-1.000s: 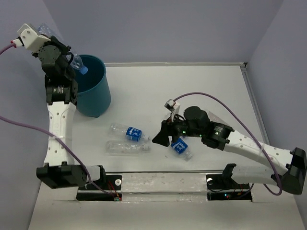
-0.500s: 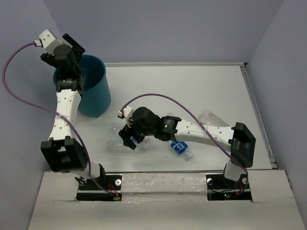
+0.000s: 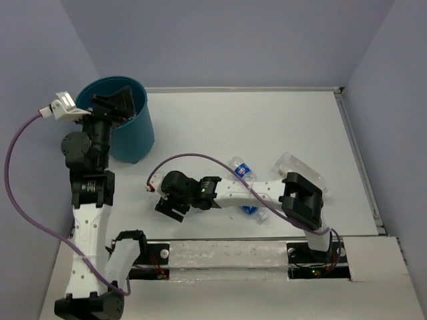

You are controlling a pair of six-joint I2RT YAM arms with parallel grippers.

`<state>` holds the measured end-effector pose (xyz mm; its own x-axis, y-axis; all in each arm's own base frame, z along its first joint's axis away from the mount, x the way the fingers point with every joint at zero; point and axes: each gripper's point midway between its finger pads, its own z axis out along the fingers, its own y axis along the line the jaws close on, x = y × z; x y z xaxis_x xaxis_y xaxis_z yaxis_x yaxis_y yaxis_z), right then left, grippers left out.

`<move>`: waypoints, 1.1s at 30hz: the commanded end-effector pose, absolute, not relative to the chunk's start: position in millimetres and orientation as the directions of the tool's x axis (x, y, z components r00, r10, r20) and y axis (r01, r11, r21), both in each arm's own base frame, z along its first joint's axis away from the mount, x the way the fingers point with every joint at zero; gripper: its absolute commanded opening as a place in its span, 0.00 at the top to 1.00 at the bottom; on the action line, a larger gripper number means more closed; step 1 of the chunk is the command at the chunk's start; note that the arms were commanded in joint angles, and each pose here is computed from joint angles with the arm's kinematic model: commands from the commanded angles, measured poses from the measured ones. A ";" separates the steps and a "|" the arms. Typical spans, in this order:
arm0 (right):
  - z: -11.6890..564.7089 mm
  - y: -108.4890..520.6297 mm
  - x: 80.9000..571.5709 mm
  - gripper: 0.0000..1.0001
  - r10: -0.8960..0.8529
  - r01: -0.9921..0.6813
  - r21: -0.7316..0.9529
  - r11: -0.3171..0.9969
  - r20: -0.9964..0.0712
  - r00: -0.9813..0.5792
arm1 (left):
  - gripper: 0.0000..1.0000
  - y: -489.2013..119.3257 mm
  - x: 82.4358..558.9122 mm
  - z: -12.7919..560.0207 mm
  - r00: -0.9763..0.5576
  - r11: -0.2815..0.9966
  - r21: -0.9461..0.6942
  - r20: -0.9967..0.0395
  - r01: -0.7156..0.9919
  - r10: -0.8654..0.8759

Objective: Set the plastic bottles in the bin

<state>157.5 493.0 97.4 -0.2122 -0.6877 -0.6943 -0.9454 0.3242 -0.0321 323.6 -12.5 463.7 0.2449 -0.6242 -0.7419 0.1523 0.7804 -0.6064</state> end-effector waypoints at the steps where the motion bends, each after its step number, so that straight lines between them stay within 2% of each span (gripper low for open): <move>1: 120.1 503.5 171.4 0.23 -0.658 -0.939 -0.079 0.334 -0.733 -0.172 | 0.02 -49.9 282.6 440.8 0.126 0.761 -0.576 -0.767 0.298 -0.629; 5: 99.7 503.6 162.2 0.25 -0.687 -0.946 -0.063 0.317 -0.703 -0.184 | 0.03 -58.2 269.9 416.9 0.059 0.804 -0.534 -0.823 0.262 -0.566; 11: 77.2 505.6 143.2 0.33 -0.720 -0.956 -0.050 0.289 -0.669 -0.183 | 0.03 -49.6 260.1 416.2 0.081 0.857 -0.473 -0.864 0.205 -0.497; 25: 51.5 511.5 139.0 0.24 -0.758 -0.968 -0.064 0.244 -0.635 -0.149 | 0.02 -73.0 248.5 439.7 0.030 0.849 -0.427 -0.889 0.311 -0.458; 28: 63.0 512.7 139.8 0.43 -0.740 -0.965 -0.063 0.254 -0.655 -0.153 | 0.02 -72.6 245.1 444.7 0.038 0.852 -0.421 -0.890 0.312 -0.454; 29: 68.8 513.9 140.4 0.41 -0.729 -0.965 -0.063 0.256 -0.667 -0.150 | 0.02 -72.9 245.3 444.3 0.034 0.851 -0.423 -0.890 0.313 -0.455; 31: 80.7 516.7 137.1 0.26 -0.709 -0.970 -0.050 0.240 -0.691 -0.140 | 0.02 -75.2 245.7 443.3 0.025 0.846 -0.426 -0.889 0.320 -0.458; 33: 81.5 517.2 138.3 0.30 -0.709 -0.969 -0.057 0.239 -0.692 -0.134 | 0.02 -77.2 245.2 443.4 0.021 0.842 -0.427 -0.888 0.330 -0.459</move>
<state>143.8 508.2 57.0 -0.1636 -0.7434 -0.6486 -0.9616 0.2670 -0.0634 253.0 -69.0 428.5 0.0071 -0.4733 -0.8809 0.2696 0.8492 -0.4541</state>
